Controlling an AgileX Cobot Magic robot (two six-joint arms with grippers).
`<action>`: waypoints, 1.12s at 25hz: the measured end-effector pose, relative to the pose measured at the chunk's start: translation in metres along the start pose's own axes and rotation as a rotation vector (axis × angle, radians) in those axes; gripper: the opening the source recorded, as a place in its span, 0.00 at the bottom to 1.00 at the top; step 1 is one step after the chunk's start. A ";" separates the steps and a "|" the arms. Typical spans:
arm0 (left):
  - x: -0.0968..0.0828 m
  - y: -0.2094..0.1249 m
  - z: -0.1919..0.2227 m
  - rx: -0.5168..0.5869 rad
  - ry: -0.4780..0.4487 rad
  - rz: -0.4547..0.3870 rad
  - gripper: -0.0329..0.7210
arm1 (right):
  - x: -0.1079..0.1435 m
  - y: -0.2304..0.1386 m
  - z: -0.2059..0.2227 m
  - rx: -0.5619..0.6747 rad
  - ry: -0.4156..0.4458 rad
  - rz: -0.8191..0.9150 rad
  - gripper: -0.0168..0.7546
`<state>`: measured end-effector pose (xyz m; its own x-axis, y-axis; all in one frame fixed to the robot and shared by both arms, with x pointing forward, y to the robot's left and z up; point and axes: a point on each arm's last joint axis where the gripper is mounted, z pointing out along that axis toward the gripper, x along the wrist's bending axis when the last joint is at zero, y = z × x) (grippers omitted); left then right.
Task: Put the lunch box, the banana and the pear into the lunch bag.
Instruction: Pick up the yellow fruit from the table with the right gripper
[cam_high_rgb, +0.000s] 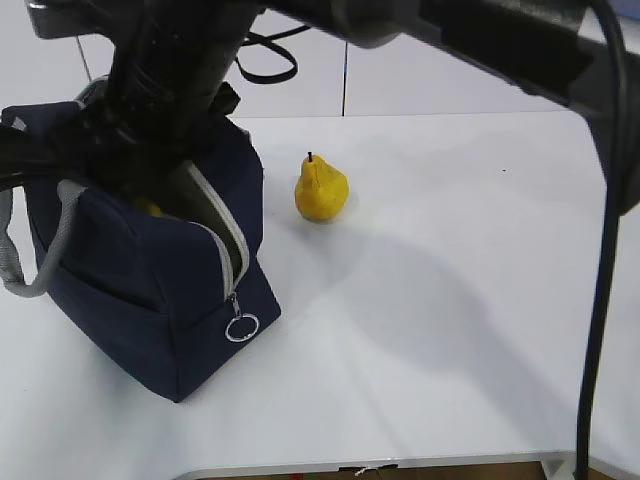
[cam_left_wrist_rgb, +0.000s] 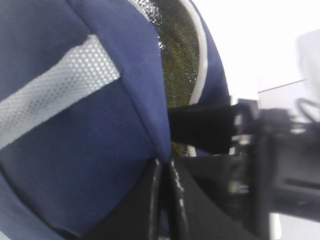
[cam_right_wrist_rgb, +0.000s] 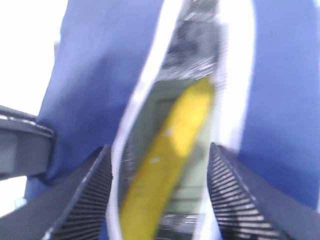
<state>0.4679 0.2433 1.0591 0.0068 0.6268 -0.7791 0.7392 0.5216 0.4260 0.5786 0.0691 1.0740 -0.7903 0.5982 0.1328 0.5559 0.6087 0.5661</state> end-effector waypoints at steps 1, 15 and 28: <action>0.000 0.000 0.000 0.000 0.000 0.000 0.02 | 0.001 0.002 -0.004 0.000 0.002 -0.004 0.67; 0.000 0.000 0.000 0.000 0.000 0.000 0.02 | 0.001 0.016 -0.044 -0.020 -0.077 -0.084 0.66; 0.000 0.000 0.000 0.001 0.002 0.004 0.02 | 0.000 0.030 -0.074 -0.110 -0.161 -0.234 0.66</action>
<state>0.4678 0.2434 1.0590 0.0089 0.6301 -0.7765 0.7398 0.5183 0.4291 0.5763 0.0484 1.1507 -0.8375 0.5290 -0.1372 0.3255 0.6845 0.6523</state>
